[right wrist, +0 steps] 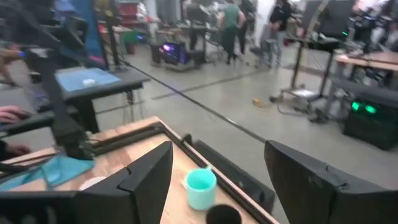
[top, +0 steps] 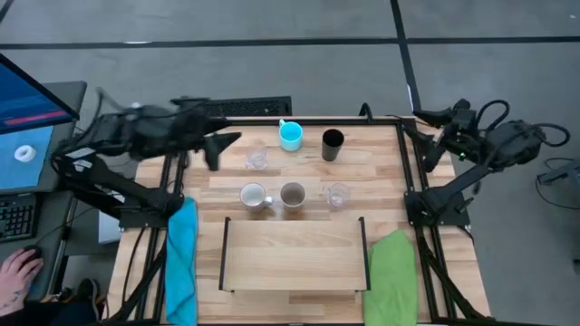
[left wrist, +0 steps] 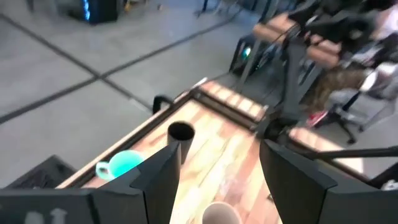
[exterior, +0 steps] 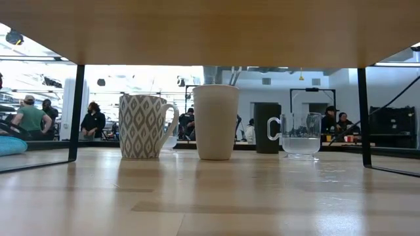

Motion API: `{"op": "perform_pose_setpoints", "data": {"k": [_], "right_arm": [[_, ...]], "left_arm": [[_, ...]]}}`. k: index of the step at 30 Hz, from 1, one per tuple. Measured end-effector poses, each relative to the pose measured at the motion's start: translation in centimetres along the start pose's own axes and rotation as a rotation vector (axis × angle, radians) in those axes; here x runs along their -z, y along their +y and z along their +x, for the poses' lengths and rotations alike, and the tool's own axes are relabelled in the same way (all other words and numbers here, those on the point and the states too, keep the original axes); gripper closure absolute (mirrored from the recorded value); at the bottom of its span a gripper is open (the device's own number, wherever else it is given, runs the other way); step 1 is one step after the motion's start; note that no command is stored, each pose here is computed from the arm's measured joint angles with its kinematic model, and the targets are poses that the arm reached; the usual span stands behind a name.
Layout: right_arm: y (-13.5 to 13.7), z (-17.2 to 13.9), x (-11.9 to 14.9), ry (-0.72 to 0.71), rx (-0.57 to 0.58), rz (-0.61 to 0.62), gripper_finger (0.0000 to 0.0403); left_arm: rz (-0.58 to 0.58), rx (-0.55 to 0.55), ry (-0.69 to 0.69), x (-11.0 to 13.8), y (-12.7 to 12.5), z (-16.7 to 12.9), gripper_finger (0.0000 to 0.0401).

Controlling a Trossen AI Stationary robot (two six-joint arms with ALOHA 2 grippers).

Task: Stack small to large cups/mugs on shelf
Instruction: Put the black cup on the shelf

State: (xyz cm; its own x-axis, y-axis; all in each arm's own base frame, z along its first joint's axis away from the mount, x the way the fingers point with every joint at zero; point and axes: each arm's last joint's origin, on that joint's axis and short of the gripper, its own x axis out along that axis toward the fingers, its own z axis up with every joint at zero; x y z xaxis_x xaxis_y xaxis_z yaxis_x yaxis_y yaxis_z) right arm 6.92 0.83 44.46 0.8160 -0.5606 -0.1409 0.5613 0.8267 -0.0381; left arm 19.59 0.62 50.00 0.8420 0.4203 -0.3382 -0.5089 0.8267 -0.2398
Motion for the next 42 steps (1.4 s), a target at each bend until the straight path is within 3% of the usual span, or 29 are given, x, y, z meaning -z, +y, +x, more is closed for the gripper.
{"op": "perform_pose_setpoints", "data": {"k": [6, 12, 23, 33, 37, 42], "right_arm": [[1.2, 1.2, 0.9, 0.075, 0.064, 0.067, 0.0124], [1.0, 1.5, 2.0, 0.163, 0.092, 0.098, 0.0124], [0.9, 1.7, 2.8, 0.257, 0.100, 0.128, 0.0124], [0.8, 1.7, 3.0, 0.272, 0.096, 0.113, 0.0124], [0.9, 1.6, 3.1, 0.294, 0.070, 0.113, 0.0124], [1.0, 1.6, 3.1, 0.312, 0.047, 0.116, 0.0124]], "left_arm": [[-0.024, 0.011, 0.122, -1.5, 0.7, 7.4, 0.0190], [-0.058, -0.014, 0.236, -1.1, 2.0, 15.9, 0.0190], [-0.060, -0.093, 0.361, 3.3, 3.6, 28.7, 0.0190], [-0.052, -0.128, 0.410, 7.6, 4.4, 35.6, 0.0190], [-0.045, -0.168, 0.425, 9.0, 4.8, 37.0, 0.0191], [-0.038, -0.230, 0.384, 8.9, 4.9, 37.2, 0.0191]]}}
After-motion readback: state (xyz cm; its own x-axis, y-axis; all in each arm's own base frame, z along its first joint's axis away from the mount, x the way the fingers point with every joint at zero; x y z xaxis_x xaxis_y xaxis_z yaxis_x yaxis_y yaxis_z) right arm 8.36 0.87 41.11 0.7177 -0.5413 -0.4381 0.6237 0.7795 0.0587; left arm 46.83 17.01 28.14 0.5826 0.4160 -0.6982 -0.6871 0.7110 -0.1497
